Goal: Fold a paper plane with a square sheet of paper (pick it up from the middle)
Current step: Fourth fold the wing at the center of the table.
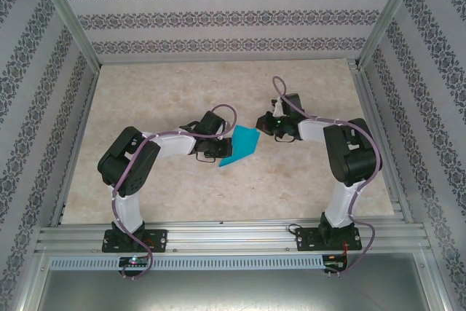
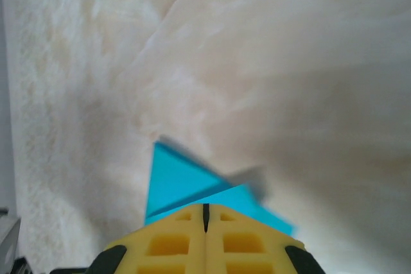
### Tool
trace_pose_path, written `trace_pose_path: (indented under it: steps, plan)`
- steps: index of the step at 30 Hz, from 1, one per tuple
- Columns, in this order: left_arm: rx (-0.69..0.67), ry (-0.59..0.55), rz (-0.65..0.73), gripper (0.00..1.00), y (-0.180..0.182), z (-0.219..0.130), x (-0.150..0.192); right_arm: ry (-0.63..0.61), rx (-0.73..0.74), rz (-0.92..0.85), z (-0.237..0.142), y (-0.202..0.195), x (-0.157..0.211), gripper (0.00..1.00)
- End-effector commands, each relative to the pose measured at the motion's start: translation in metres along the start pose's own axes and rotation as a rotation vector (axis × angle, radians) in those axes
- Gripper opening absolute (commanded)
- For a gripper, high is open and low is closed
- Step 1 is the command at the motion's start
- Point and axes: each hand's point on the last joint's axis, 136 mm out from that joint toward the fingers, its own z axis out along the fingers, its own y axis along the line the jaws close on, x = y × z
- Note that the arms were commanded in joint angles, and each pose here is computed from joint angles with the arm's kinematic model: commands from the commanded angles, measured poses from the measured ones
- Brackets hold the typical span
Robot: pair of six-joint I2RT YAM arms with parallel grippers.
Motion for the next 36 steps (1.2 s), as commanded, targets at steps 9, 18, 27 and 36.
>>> trace_pose_path:
  steps: [9, 18, 27, 36]
  plan:
    - [-0.204, 0.206, -0.069, 0.00, 0.056, 0.004, 0.065, 0.143, -0.061, 0.037, 0.032, 0.012, 0.054, 0.00]
    - [-0.166, 0.182, -0.080, 0.00, 0.044, -0.001, 0.056, 0.193, 0.078, 0.056, 0.038, -0.026, 0.073, 0.00]
    - [-0.003, 0.068, -0.079, 0.21, -0.013, -0.035, 0.010, 0.212, 0.180, 0.052, 0.038, -0.050, 0.080, 0.00]
    - [0.126, 0.095, -0.161, 0.23, -0.032, -0.031, 0.017, 0.230, 0.207, 0.058, 0.040, -0.058, 0.085, 0.00]
